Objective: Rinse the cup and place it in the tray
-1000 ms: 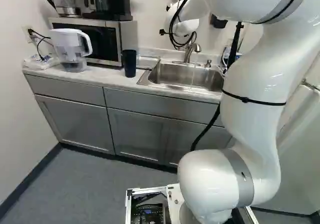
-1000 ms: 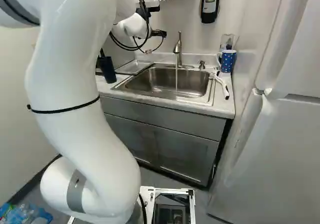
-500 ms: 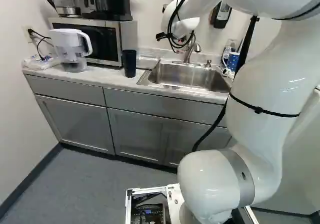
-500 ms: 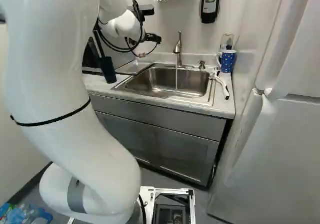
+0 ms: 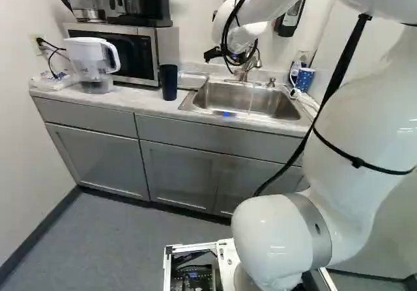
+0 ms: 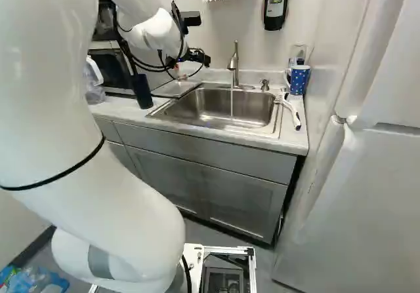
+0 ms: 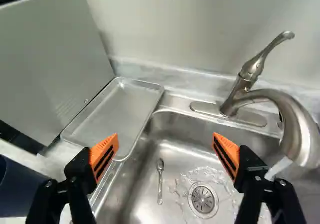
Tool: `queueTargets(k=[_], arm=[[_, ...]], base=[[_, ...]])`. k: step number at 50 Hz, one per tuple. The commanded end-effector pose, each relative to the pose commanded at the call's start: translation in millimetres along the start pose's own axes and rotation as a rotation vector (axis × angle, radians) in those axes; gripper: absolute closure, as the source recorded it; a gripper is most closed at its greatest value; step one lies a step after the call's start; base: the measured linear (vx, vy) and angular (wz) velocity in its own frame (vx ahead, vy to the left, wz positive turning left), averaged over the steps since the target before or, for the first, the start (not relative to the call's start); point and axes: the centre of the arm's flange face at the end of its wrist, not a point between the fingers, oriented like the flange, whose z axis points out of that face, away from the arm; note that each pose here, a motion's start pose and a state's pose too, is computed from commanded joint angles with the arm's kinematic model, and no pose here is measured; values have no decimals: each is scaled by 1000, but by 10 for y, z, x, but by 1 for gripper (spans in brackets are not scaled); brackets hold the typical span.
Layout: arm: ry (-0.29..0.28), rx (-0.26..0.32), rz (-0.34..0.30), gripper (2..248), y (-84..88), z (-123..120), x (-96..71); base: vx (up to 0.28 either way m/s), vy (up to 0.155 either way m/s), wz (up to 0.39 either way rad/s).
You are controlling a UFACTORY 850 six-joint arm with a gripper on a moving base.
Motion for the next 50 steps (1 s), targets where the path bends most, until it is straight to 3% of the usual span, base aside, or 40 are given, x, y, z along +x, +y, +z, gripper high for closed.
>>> queueTargets(k=[50], arm=[[-316,-94,78,3,559,-383,-494]], base=[[0,0,0]])
